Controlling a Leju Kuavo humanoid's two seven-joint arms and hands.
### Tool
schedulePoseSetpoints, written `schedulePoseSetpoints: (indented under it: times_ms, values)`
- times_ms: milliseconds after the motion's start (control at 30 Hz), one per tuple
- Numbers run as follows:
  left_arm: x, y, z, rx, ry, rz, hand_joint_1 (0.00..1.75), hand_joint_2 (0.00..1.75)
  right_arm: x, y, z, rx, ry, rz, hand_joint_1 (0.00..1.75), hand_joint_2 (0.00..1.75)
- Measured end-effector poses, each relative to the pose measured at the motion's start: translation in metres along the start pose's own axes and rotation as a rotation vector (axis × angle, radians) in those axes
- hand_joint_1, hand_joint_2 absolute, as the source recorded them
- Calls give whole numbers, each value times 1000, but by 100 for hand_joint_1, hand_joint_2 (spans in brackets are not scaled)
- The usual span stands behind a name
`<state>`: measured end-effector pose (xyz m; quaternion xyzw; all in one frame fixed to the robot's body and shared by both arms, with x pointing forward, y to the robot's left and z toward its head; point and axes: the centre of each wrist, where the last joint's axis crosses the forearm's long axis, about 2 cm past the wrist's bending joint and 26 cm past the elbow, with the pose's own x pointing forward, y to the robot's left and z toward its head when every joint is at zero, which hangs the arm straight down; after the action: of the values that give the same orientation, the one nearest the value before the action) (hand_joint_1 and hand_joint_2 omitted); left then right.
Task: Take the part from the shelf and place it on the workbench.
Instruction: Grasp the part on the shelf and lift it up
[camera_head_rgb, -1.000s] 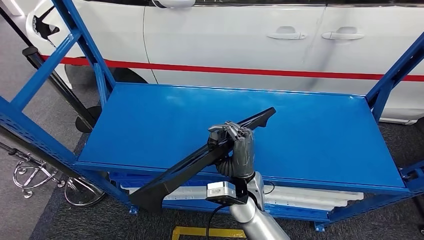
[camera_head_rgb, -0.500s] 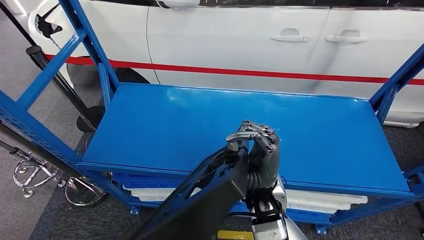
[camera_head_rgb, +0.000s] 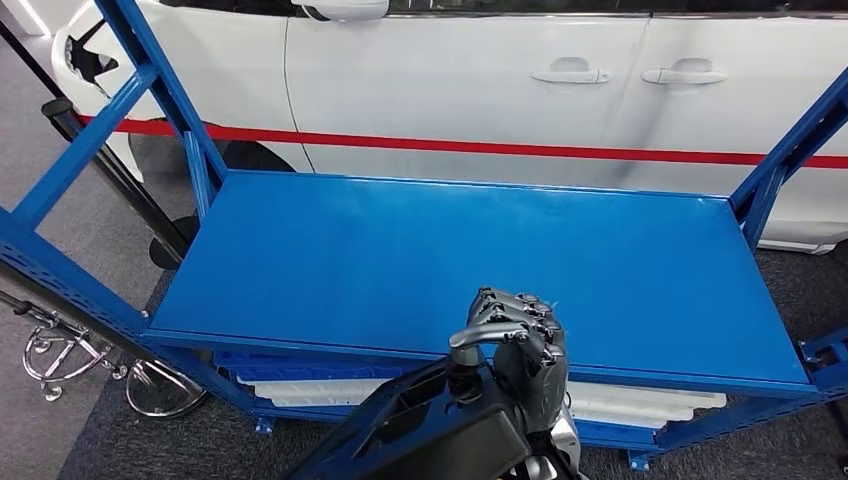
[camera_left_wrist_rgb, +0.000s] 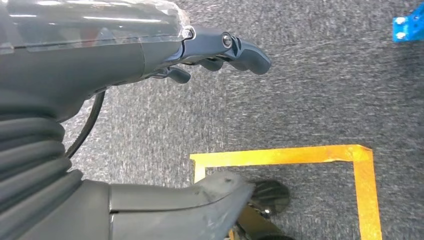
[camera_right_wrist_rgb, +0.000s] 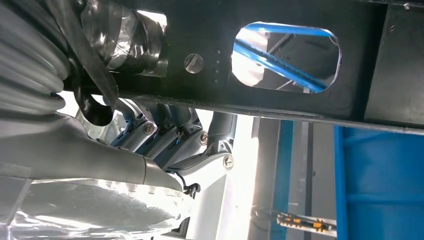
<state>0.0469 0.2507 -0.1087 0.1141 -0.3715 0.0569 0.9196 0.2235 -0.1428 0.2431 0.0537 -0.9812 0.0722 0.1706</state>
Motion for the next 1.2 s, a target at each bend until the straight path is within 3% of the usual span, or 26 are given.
schedulePoseSetpoints:
  times_ms: [400, 1200]
  values:
    - [-1, -2, 2, 27, -7, -34, 0, 175, 1, 2, 24, 15, 77, 9, 175, 175]
    - [-2, -5, 4, 25, 72, 53, 0, 175, 2, 6, 43, 26, 143, 5, 175, 175]
